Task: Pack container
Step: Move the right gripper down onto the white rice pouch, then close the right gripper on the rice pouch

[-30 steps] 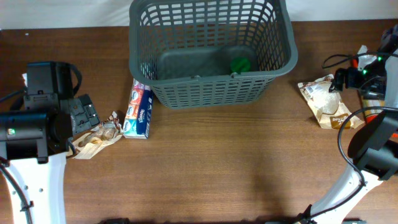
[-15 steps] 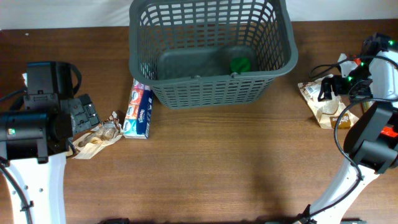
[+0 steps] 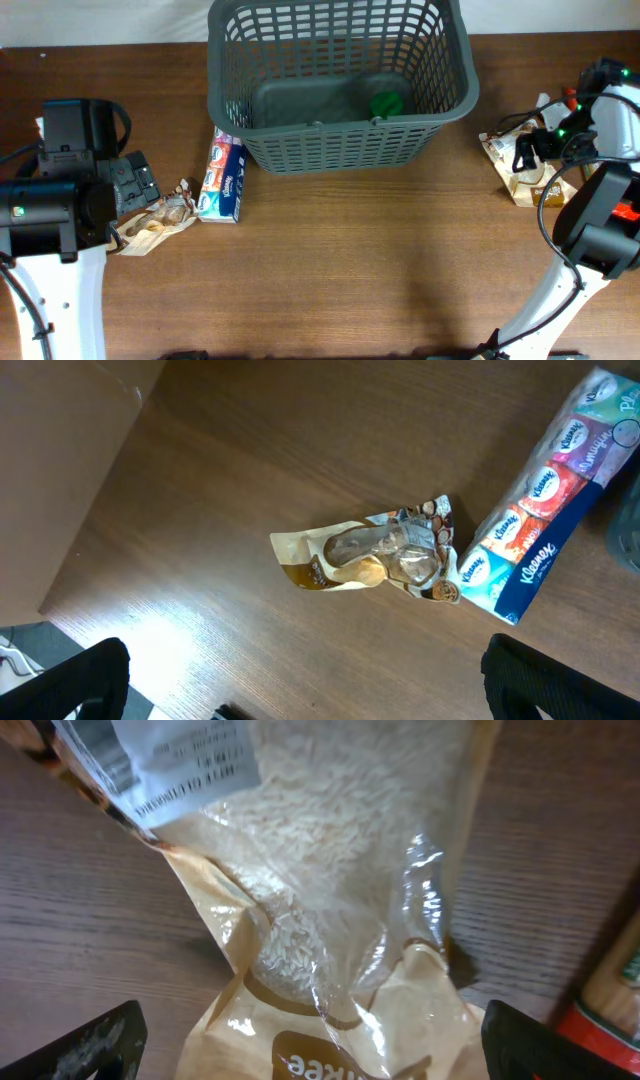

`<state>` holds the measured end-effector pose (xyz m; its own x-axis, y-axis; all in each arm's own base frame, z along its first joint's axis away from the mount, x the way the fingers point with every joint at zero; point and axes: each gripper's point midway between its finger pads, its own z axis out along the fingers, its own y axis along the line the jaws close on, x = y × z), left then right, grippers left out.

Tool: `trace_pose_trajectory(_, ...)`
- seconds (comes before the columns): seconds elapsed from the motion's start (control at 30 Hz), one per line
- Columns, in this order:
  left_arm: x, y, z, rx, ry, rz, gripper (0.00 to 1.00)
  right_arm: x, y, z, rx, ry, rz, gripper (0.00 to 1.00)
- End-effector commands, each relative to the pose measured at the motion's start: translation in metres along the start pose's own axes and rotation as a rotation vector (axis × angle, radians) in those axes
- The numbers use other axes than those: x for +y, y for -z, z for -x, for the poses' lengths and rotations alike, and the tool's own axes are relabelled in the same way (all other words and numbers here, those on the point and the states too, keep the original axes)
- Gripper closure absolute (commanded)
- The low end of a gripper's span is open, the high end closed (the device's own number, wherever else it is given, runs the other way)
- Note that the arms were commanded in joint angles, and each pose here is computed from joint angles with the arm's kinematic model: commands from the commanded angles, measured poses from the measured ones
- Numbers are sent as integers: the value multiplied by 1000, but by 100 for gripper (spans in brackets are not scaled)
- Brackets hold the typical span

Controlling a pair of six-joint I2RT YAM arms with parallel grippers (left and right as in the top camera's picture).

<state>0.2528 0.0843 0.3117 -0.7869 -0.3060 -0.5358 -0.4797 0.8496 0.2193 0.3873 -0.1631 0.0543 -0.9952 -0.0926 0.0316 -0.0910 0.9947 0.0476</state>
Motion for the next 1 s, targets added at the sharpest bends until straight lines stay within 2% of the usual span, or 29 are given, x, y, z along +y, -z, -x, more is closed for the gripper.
trace_pose_trajectory(0.0, 8, 0, 3, -14, 3, 39, 1, 5, -14, -8, 37, 30, 15, 1)
trace_pose_trajectory(0.97, 6, 0, 9, -38, 14, 35, 1, 10, -68, -25, 133, 42, 57, 1)
